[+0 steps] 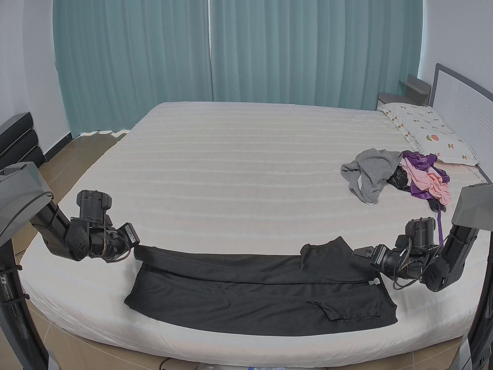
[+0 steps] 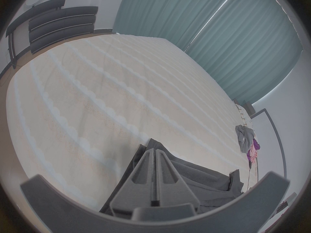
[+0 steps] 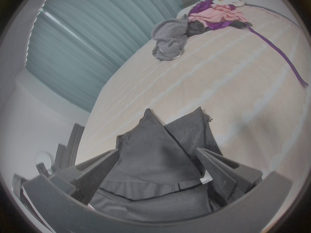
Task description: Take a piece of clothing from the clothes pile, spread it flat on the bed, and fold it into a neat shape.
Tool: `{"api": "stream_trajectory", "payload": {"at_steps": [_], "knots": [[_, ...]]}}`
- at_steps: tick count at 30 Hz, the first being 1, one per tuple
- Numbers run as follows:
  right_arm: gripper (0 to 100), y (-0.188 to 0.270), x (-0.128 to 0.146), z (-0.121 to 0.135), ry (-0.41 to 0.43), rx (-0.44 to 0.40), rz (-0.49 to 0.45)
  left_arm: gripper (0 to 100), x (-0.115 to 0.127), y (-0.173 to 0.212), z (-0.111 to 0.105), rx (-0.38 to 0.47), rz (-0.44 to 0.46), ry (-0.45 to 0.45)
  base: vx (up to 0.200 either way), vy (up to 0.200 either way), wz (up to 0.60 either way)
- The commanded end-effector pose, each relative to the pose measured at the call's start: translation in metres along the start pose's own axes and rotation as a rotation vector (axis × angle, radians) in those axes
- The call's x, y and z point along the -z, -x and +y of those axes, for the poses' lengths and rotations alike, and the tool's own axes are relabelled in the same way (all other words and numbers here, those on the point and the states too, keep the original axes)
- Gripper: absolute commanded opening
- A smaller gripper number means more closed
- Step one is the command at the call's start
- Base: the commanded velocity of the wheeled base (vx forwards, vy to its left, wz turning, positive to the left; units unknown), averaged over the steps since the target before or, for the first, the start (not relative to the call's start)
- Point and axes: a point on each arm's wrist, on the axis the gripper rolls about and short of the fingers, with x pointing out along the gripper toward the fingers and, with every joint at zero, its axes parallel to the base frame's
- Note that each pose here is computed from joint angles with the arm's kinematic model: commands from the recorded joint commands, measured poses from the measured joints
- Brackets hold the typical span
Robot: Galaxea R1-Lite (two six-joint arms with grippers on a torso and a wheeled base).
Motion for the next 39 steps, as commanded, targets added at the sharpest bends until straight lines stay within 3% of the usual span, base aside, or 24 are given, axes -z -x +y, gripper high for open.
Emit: {"api": "stream_trajectory", "payload": {"at_steps": [1,12,30,31,39], "knots": [[100,0.010,-0.007,0.020,-0.060,0.000,-0.057,0,-0.001,0.003,-0.002,0.007,-0.007,-0.001,0.000,0.000,0.00],[100,0.007,0.005,0.011,-0.091,0.100,0.000,0,-0.002,0.002,-0.002,0.007,-0.008,0.000,0.000,0.000,0.00],[100,-0.019,0.016,-0.004,-0.104,0.158,0.062,0,-0.001,0.000,-0.001,0.005,-0.003,0.000,0.000,0.000,0.00],[0,-0.020,0.016,-0.004,-0.104,0.156,0.060,0,-0.001,0.000,-0.001,0.006,-0.005,0.000,0.000,0.000,0.00],[0,-0.018,0.007,0.000,-0.103,0.150,0.017,0,-0.002,-0.001,-0.001,0.006,-0.007,0.000,0.000,0.000,0.00]]}}
